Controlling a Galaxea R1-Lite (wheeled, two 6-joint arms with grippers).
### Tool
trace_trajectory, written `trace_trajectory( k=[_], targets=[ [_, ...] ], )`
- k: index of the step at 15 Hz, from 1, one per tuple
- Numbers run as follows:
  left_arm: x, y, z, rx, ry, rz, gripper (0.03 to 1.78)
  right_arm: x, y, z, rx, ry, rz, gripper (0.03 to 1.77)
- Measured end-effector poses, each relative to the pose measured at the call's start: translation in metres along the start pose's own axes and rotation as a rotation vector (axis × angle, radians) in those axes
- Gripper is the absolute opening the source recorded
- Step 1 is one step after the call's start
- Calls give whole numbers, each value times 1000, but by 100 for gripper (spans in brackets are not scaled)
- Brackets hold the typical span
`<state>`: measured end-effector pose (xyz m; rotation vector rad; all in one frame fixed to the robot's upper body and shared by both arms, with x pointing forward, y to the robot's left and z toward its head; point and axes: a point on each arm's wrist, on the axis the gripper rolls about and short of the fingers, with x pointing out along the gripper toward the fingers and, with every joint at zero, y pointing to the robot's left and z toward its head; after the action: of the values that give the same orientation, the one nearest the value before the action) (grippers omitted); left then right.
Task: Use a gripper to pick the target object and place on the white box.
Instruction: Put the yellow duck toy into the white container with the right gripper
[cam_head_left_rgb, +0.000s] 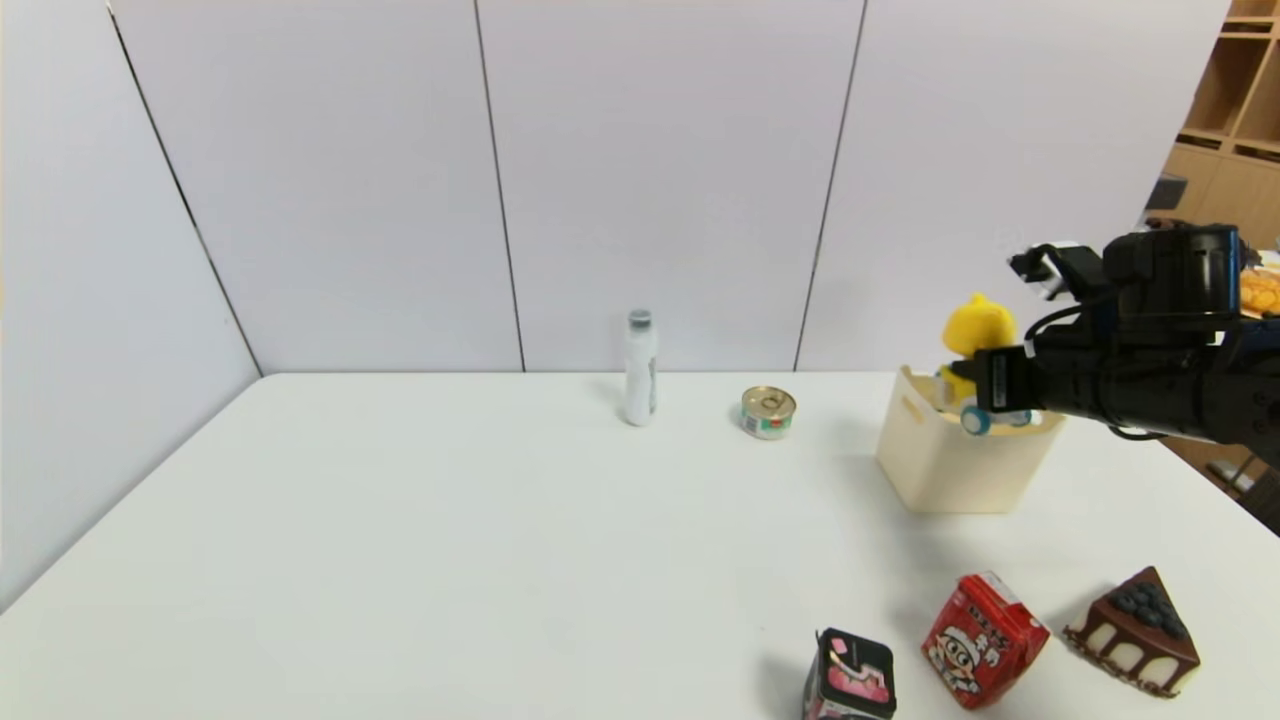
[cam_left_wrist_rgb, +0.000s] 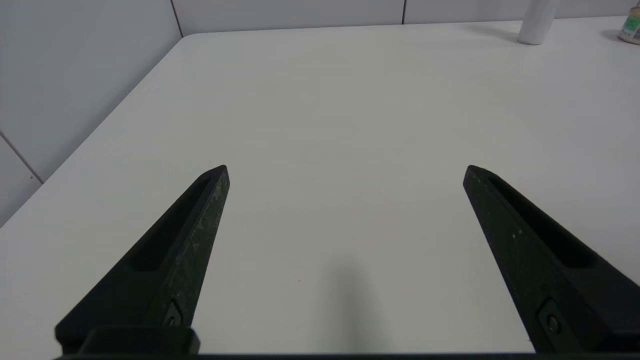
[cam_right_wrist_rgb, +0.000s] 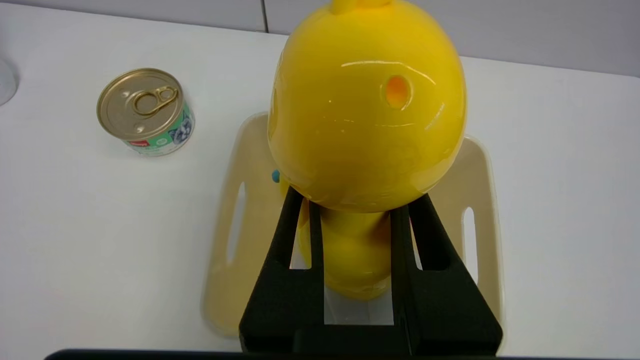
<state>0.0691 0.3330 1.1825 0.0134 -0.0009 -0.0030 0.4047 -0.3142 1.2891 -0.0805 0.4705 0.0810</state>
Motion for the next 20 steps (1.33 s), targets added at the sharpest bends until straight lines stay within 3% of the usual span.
trace_trajectory(
  k=[10, 12, 15, 20],
  targets=[
    [0, 0, 0, 0, 0, 0, 169, 7, 1, -9, 16, 16, 1, 37],
    [0, 0, 0, 0, 0, 0, 169, 7, 1, -9, 17, 16, 2, 68],
    [0, 0, 0, 0, 0, 0, 169, 7, 1, -9, 19, 16, 2, 101],
    [0, 0, 0, 0, 0, 0, 169, 4, 4, -5, 13, 1, 10, 134]
  ],
)
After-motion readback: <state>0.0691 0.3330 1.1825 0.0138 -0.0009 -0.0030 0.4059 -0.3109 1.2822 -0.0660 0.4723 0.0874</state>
